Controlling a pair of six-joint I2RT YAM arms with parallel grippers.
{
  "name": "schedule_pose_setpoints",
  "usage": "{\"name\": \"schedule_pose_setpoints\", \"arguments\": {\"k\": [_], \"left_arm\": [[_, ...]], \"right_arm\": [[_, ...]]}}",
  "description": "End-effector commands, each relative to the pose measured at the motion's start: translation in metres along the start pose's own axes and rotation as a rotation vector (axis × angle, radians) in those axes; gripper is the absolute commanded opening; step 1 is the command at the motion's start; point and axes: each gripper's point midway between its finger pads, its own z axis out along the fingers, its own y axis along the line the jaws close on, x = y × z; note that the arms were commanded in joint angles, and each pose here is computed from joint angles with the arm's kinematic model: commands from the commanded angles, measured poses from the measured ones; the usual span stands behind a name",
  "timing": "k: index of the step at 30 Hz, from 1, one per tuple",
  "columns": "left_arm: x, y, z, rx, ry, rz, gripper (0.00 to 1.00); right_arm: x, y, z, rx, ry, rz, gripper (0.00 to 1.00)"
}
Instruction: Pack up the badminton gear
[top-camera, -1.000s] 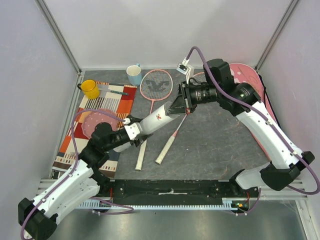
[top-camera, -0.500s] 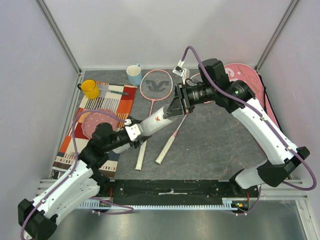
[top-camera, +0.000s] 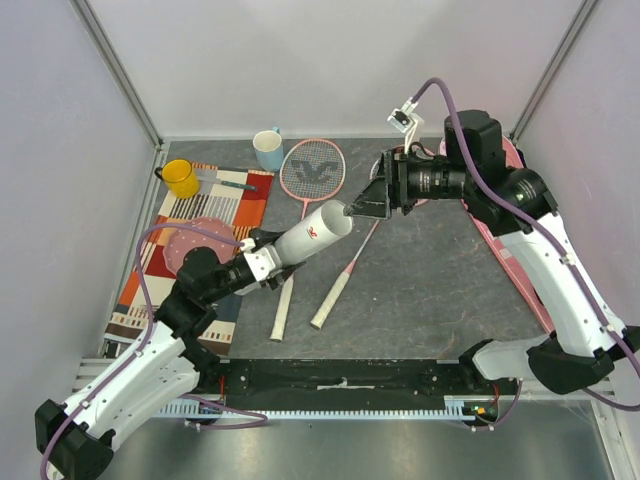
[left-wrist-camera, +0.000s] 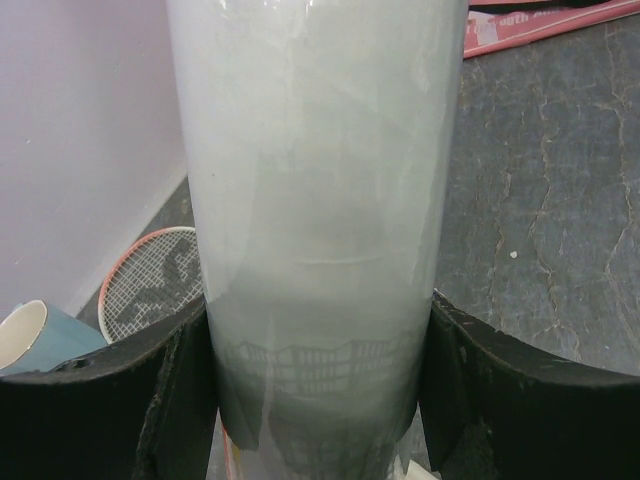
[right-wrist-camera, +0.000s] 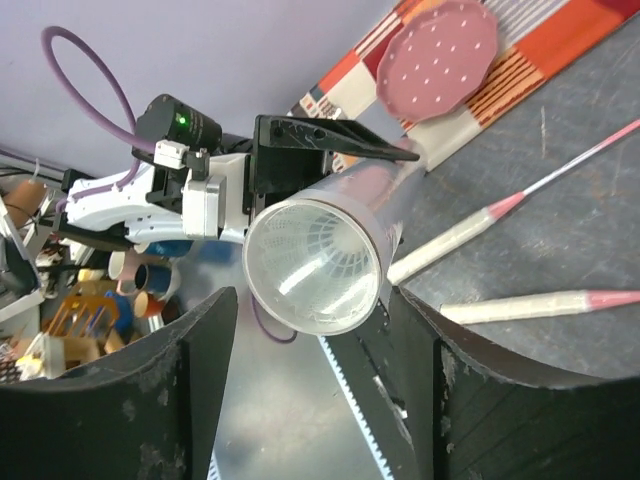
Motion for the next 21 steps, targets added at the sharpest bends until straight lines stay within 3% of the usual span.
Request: {"name": "schedule_pose_setpoints", "arguments": {"k": [1,2,4,5,6,11,21], "left_arm": [[-0.048,0.017,0.000,-0.039,-0.137,0.078,0.33],[-0.047,0.016,0.000,-0.038,-0.136,0.077,0.33],[-0.048,0.017,0.001,-0.037,-0.138,0.076,0.33],[-0.046,0.016,0.001,-0.037,-0.133,0.074,0.33],[-0.047,0.017,0.001,-0.040,-0.135,0.074,0.33],[-0.046,0.015,0.002,-0.029,-0.134,0.072,0.33],[-0.047,0.014,0.002,-0.022,-0.137,0.071,0.33]], "right_arm": [[-0.014,0.007,-0.008,-0.019,-0.092,-0.072,0.70],[-0.021,0.011,-0.007,-0.044,-0.121,-0.090,0.62],[-0.017,0.011,-0.001,-0.067,-0.126,-0.047,0.35],[-0.021,0.018,0.001,-0.109,-0.149,-0.062,0.17],[-0.015,0.017,0.008,-0.123,-0.130,-0.045,0.12],[-0.014,0.016,0.017,-0.118,-0.132,-0.052,0.00],[-0.013,0.008,0.032,-0.111,-0.092,-0.037,0.00]]}}
